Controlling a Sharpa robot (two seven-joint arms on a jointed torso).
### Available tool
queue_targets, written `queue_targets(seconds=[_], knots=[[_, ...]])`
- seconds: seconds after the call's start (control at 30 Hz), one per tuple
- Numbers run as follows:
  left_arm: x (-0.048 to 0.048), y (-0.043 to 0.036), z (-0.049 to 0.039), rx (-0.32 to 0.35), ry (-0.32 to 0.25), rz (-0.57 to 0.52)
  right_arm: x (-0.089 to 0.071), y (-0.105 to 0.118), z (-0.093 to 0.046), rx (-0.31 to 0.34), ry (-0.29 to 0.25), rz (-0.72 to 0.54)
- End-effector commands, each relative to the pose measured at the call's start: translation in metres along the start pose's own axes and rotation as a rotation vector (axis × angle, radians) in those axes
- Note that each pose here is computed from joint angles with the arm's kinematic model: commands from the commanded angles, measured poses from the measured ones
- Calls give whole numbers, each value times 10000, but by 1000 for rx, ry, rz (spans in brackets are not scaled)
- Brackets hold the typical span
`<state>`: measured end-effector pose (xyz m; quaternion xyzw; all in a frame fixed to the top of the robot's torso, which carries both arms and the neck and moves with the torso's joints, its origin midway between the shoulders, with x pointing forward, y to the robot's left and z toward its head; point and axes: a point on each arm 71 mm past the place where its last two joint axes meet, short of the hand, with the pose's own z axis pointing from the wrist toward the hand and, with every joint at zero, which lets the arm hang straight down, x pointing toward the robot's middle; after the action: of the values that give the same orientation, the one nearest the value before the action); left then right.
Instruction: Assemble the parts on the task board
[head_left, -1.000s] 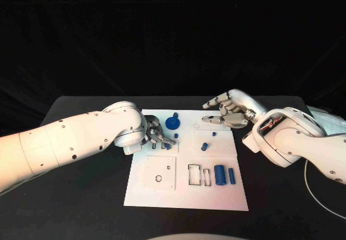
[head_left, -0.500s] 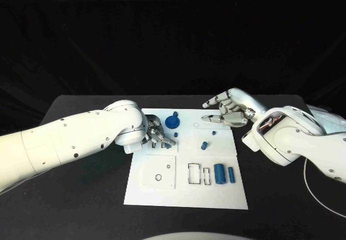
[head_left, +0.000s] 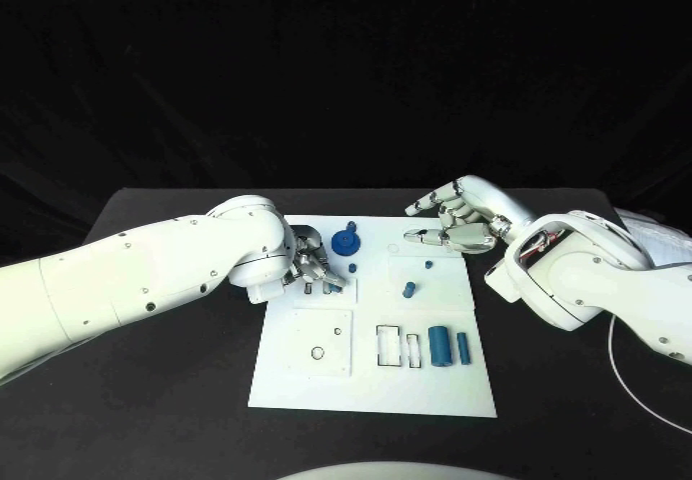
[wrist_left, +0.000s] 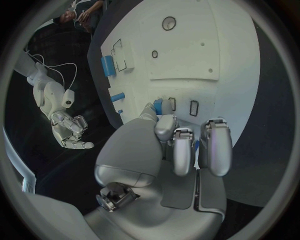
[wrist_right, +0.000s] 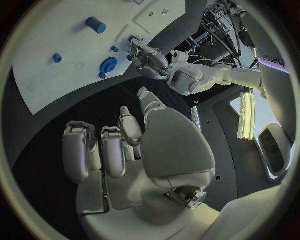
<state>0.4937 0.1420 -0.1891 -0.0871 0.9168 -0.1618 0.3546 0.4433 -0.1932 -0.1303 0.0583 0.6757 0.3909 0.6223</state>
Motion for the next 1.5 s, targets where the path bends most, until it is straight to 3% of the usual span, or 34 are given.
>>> queue_targets(seconds=[0.03,0.57,1.07,1.5], knots=[[29,64,-3,-60,14,-15,18,1,0,-2,19,-9],[-40,180,-43,-60,-46,-51,36,-3,5,-1,26,-4],[-33,130,-33,-67,-61,66,53,-4,13,-2,33,-1],[-10,128,-37,-93,-41,159,59,-6,13,-1,39,-1]])
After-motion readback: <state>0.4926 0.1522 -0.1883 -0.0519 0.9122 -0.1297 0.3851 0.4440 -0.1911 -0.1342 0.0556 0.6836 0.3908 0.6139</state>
